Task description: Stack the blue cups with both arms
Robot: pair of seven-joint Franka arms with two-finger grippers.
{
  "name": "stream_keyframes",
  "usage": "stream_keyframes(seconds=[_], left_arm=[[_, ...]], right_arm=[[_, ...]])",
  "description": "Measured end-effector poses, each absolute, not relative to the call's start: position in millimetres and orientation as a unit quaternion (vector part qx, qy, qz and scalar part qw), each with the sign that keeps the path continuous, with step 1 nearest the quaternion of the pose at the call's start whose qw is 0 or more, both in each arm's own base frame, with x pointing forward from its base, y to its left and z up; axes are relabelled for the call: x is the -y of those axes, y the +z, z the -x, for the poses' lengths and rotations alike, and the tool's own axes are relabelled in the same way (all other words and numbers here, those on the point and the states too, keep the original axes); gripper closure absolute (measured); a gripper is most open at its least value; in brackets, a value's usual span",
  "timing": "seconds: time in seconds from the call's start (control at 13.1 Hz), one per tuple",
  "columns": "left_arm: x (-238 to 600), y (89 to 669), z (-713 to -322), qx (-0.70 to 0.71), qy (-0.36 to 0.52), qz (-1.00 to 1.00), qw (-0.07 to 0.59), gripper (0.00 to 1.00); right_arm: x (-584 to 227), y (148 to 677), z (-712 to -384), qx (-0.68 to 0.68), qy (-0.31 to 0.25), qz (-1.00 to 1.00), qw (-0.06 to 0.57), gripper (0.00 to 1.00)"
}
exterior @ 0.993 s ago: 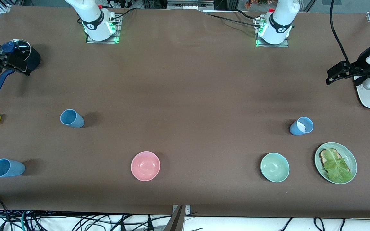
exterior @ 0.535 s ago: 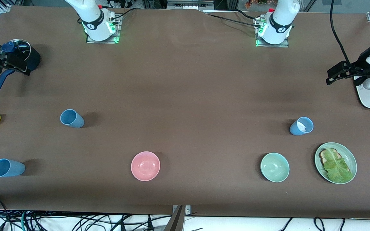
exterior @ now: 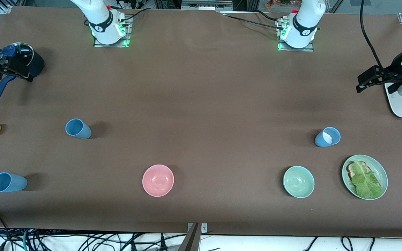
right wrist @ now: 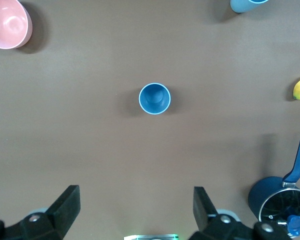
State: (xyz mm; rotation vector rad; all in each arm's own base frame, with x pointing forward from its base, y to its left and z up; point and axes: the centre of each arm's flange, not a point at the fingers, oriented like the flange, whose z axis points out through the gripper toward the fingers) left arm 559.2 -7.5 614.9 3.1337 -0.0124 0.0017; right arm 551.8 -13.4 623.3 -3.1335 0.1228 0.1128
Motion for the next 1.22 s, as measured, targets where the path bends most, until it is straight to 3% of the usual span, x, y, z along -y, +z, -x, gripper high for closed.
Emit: stream_keyframes(seconds=[0.46,0.84,1.22], left_arm=[[-20,608,-565,-0.003,-0.004,-1.0,0.003,0.0],[-72,574,-594,0.045,-0.002,-0.999,0.002,0.0],[-73,524,-605,0.053,-0.012,-0.999,0.003,0.0]], right_arm=[[13,623,-552,-0.039,0.036,0.999,0.002,0.0],[13,623,-552,-0.038,0.037,0.999,0.002,0.0],[13,623,-552,-0.039,0.036,0.999,0.002,0.0]])
